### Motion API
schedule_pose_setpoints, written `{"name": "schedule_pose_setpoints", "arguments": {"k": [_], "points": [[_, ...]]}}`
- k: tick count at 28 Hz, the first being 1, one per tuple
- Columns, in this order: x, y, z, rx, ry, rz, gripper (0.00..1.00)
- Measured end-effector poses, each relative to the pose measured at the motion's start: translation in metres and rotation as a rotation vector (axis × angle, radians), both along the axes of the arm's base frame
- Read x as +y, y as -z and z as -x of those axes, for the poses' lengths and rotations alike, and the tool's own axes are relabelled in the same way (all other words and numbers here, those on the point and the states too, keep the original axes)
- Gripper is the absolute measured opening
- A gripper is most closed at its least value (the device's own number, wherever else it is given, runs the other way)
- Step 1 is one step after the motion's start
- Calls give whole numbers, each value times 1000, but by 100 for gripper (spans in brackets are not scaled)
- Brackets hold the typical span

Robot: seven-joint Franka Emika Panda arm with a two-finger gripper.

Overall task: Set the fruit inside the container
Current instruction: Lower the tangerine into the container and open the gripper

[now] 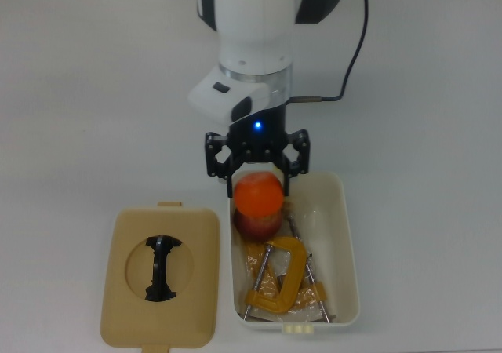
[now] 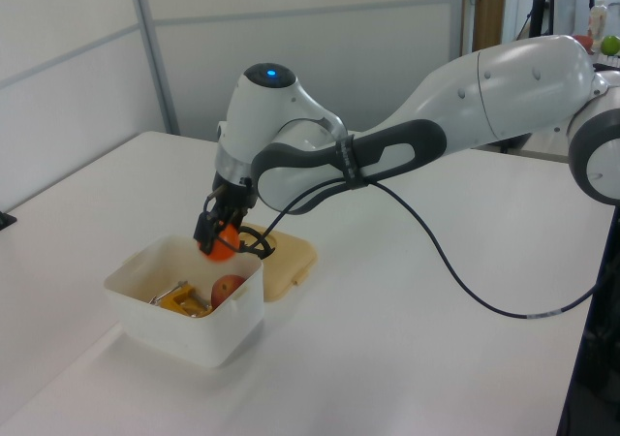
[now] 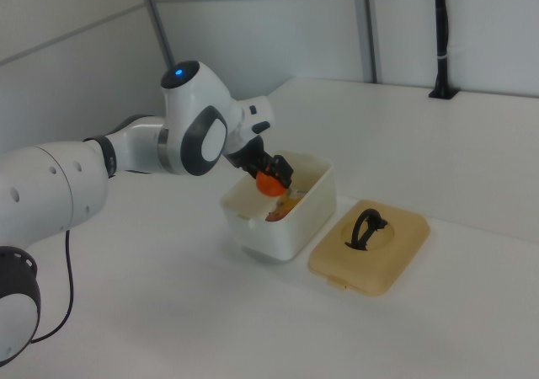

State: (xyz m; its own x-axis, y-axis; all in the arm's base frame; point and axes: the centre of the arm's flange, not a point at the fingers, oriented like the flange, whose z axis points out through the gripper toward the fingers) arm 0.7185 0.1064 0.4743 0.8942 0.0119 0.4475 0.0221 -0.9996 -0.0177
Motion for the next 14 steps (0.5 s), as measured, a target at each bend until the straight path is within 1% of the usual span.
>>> {"name": "schedule_pose_setpoints", "arguments": {"k": [2, 3, 5, 7, 10, 13, 14], "points": [[5, -2, 1, -4, -1, 2, 94], [6, -4, 1, -8, -1, 3, 100], [4, -6, 3, 5, 2, 7, 100], [0, -5, 7, 54, 11, 22, 100], [-10, -8, 18, 155, 16, 68, 100], [-19, -15, 35, 274, -16, 121, 100], [-22, -17, 40, 304, -26, 133, 100]]}}
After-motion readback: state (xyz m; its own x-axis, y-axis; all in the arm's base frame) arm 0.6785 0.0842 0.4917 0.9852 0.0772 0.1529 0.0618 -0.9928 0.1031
